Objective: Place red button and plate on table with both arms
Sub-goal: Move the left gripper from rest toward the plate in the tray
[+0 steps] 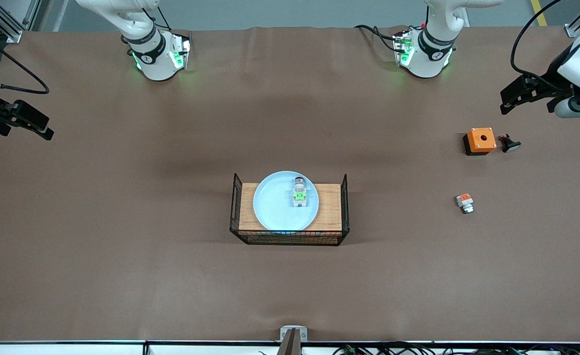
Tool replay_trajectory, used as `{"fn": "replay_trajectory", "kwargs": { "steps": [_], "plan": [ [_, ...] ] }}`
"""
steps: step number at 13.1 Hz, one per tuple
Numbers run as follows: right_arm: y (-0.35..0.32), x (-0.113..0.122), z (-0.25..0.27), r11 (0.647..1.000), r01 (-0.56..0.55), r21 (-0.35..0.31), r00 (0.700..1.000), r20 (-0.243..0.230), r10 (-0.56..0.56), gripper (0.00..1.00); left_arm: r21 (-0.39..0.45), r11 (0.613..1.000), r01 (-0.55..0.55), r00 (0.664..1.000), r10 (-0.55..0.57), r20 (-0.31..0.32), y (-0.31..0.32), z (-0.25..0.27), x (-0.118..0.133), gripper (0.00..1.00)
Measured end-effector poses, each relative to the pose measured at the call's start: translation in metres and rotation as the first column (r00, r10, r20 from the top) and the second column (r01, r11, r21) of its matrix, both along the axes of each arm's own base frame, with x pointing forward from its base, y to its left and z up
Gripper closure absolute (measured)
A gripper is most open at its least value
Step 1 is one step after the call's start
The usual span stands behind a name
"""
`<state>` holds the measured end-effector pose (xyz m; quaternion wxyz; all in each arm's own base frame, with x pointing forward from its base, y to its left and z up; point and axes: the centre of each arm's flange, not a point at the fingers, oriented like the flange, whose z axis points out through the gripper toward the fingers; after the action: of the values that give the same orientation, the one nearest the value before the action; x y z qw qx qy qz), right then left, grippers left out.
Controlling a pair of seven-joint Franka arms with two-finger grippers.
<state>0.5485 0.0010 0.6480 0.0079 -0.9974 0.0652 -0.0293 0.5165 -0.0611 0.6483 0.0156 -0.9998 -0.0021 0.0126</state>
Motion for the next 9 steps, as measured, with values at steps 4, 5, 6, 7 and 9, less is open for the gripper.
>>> {"fn": "replay_trajectory", "kwargs": {
  "steps": [4, 5, 6, 7, 9],
  "plan": [
    [0.000, 0.000, 0.004, 1.000, 0.000, 0.000, 1.000, 0.007, 0.000, 0.00, -0.001, 1.000, 0.005, 1.000, -0.005, 0.005, -0.002, 0.002, 0.000, 0.00],
    [0.000, 0.000, 0.004, 1.000, 0.000, 0.000, 1.000, 0.009, 0.000, 0.00, -0.002, 1.000, 0.011, 1.000, -0.011, 0.009, -0.006, 0.003, 0.003, 0.00],
    [0.000, 0.000, 0.005, 1.000, 0.000, 0.000, 1.000, 0.010, 0.000, 0.00, -0.004, 1.000, 0.024, 1.000, -0.024, 0.012, -0.013, 0.003, 0.009, 0.00],
    [0.000, 0.000, 0.006, 1.000, 0.000, 0.000, 1.000, 0.012, 0.000, 0.00, -0.006, 0.999, 0.052, 0.999, -0.052, 0.010, -0.029, 0.000, 0.015, 0.00],
    [0.000, 0.000, 0.006, 1.000, 0.000, 0.000, 1.000, 0.013, 0.000, 0.00, -0.012, 0.996, 0.093, 0.996, -0.093, -0.005, -0.080, -0.014, 0.023, 0.00]
  ]
}}
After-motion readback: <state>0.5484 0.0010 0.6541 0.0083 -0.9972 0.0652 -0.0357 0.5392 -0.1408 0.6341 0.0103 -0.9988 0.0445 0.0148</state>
